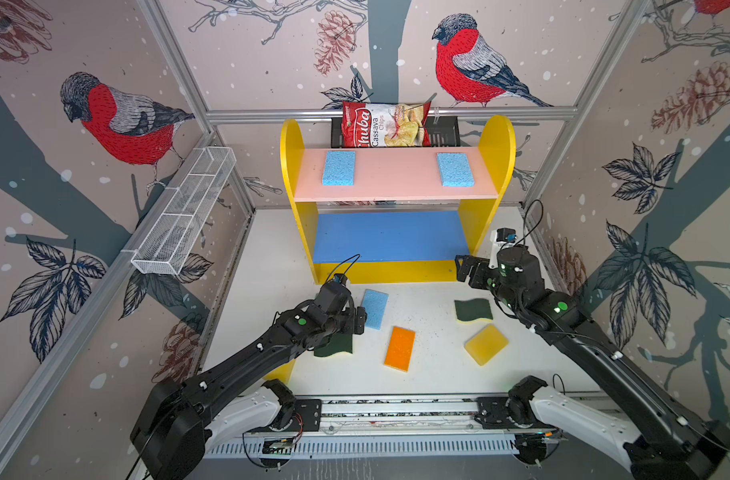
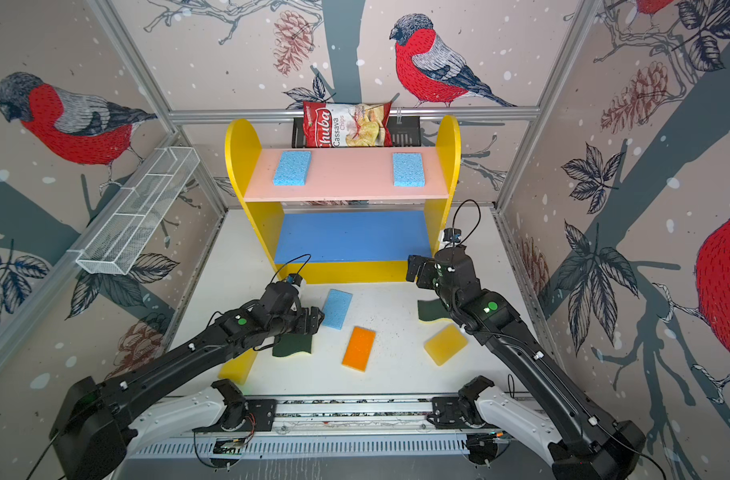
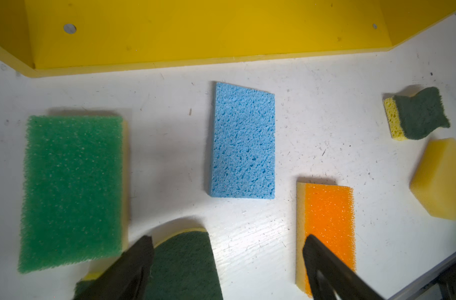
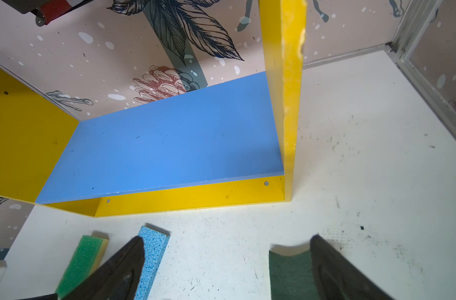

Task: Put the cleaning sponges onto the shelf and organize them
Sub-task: 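Withdraw the right gripper while the left gripper moves over the light blue sponge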

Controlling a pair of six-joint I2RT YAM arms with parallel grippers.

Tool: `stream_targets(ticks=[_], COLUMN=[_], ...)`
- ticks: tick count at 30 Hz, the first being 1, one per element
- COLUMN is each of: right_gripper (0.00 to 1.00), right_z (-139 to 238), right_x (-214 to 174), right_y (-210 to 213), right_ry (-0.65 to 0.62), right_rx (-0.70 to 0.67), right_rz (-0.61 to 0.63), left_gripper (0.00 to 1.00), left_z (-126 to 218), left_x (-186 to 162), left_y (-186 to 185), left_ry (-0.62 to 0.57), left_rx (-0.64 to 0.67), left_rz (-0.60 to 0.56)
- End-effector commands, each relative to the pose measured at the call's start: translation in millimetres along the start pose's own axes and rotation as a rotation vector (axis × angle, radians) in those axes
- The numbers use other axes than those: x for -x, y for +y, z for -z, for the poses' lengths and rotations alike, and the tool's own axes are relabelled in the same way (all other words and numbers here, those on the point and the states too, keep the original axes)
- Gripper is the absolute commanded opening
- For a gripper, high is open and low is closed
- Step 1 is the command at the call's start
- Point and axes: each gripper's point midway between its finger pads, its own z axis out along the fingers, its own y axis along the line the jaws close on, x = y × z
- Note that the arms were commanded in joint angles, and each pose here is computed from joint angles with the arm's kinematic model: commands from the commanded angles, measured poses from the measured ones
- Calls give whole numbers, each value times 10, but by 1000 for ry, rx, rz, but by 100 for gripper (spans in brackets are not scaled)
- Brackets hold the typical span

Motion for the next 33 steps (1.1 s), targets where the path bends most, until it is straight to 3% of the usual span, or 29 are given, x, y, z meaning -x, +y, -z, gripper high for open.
stream_targets(ticks=[1, 18, 33], right_gripper=[99, 100, 99], right_z=[8, -24, -64], right_x=[-27, -178, -203], right_y=[-53, -82, -125], right_ry=[-17, 13, 22], right_rx=[-10, 2, -11], right_rz=[-40, -37, -18], left_gripper=[91, 96, 96], left_z=[-78, -576, -806], left_x=[25, -263, -266], left_y=[-65, -111, -149], left_ry=[-31, 115, 137], left_rx=[3, 107, 121], left_rz=[3, -75, -105])
